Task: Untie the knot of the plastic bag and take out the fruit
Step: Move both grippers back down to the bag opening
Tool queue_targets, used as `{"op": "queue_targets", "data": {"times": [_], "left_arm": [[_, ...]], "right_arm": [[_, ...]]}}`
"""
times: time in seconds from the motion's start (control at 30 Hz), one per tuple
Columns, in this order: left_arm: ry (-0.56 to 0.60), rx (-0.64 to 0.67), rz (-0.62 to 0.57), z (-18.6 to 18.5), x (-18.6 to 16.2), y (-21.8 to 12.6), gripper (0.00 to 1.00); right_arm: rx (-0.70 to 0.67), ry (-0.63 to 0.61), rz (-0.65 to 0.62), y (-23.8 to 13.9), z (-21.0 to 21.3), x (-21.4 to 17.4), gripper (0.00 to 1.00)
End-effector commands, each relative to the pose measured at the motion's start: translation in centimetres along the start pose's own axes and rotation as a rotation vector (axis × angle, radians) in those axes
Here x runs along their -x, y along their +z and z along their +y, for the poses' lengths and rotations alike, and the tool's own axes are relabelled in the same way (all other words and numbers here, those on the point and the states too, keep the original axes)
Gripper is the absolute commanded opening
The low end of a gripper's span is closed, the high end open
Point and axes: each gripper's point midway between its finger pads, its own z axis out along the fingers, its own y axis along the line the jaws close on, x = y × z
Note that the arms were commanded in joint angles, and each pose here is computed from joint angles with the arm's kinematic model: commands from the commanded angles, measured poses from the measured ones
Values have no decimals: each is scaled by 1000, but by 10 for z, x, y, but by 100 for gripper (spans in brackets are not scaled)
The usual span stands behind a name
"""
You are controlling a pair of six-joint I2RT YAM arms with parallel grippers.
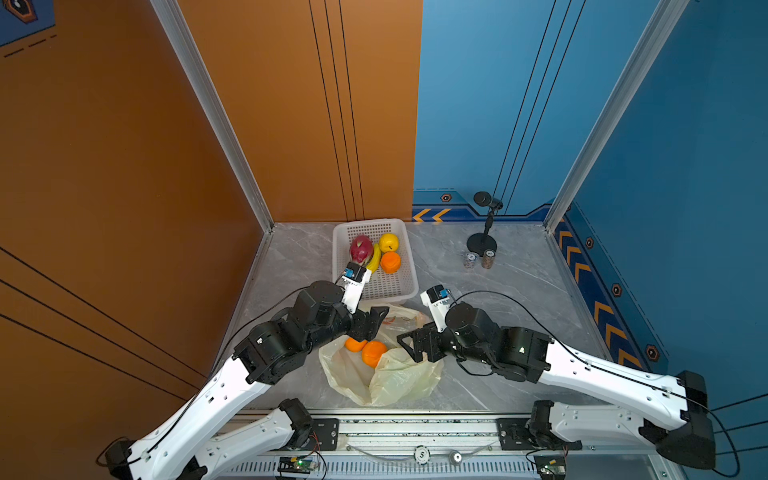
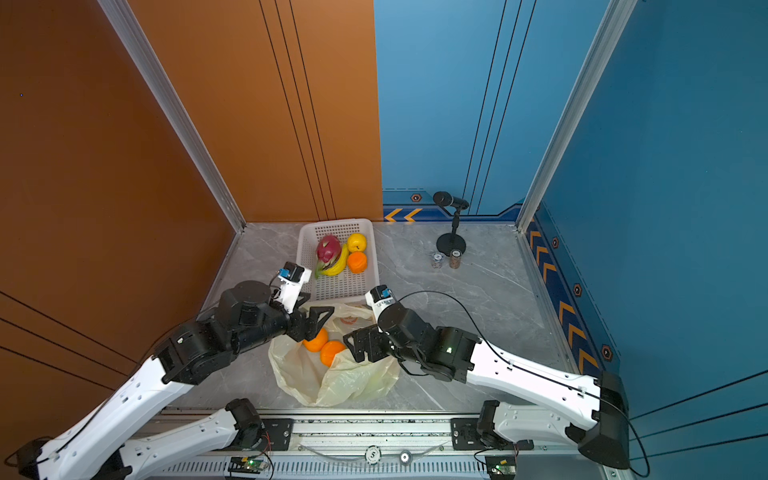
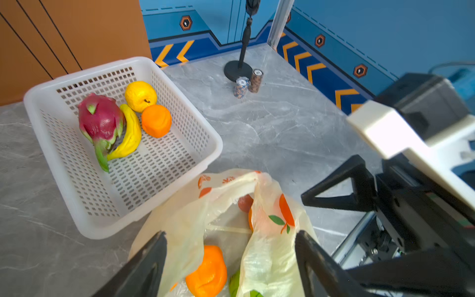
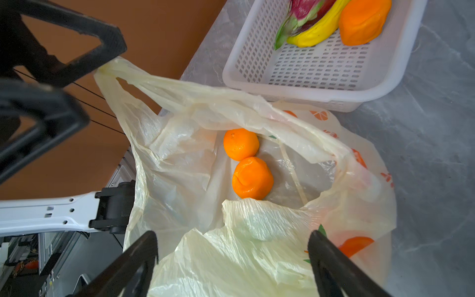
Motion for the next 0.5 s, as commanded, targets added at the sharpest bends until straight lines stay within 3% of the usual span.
{"op": "queue_targets", "data": {"times": [0.0, 0.23, 0.47], "left_arm": [[-69, 56, 60, 8, -33, -2, 77], [-127, -15, 148, -10, -76, 2, 72], [-98, -125, 273, -48, -119, 22, 71]], "right_arm": [[-36, -28, 47, 16, -3, -15, 88], [-233, -46, 187, 39, -52, -62, 80], [-456, -36, 260, 25, -121, -103, 75]]}}
